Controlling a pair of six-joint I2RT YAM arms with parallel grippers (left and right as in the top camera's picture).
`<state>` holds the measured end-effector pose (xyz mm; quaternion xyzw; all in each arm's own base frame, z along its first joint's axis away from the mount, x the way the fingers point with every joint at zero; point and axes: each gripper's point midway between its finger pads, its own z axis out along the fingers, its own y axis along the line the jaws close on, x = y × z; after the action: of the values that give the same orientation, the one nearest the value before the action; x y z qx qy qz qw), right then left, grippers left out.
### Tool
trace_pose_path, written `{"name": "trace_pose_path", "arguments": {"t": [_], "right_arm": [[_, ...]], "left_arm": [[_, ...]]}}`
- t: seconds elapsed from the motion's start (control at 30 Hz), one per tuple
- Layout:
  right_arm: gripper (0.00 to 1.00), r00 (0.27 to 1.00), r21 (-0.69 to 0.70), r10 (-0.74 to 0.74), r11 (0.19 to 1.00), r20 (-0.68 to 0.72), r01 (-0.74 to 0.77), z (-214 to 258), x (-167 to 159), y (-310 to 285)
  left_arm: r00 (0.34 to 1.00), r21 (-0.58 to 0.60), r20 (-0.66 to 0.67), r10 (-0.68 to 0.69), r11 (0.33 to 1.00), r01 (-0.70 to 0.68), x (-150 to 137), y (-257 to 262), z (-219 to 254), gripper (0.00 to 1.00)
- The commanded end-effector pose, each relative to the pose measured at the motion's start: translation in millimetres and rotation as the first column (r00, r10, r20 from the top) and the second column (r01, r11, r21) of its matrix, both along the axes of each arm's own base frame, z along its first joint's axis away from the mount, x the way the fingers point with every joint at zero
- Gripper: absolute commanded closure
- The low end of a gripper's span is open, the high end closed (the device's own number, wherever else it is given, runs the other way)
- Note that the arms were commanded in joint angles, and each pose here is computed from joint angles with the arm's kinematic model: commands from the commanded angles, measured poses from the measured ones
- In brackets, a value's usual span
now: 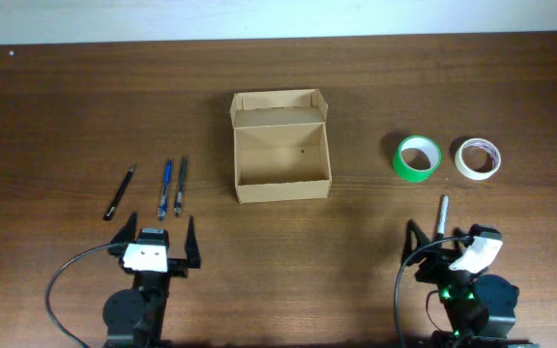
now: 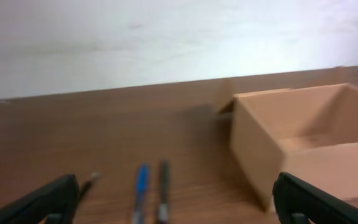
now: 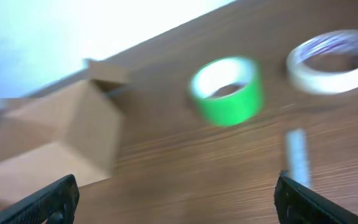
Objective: Pack container
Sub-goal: 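Raise both grippers from rest toward the table objects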
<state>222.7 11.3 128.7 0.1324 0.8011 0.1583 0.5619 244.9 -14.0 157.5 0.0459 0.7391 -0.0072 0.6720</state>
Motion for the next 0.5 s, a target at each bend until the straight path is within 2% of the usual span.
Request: {"name": "trace_pose_path", "arguments": {"t": [0.0,0.1,0.23,0.37,0.47], "right_arm": [[0.01,0.990,0.313,0.138,0.940,0.016,-0.136,12,-5,38],[0.01,0.967,0.336,0.234,0.907,0.104,-0.255,34,-6,55],[0.01,0.951,0.321,0.268,0.897,0.155,-0.305,55,-6,60],[0.01,0.961,0.306,0.243,0.912,0.129,-0.272,78,4,54],[0.01,0.961,0.261,0.269,0.925,0.058,-0.275,96,21,52]], "left_arm": [[0.977,-0.169,-0.042,-0.207,0.966,0.197,-5,-38,-7,0.01],[0.962,-0.240,-0.113,-0.248,0.947,0.216,-11,-45,-9,0.01],[0.959,-0.244,-0.199,-0.203,0.958,0.152,-16,-38,0,0.01],[0.961,-0.180,-0.242,-0.133,0.979,0.090,-10,-25,32,0.01],[0.955,-0.127,-0.286,-0.082,0.991,0.047,1,-16,59,0.01]]}}
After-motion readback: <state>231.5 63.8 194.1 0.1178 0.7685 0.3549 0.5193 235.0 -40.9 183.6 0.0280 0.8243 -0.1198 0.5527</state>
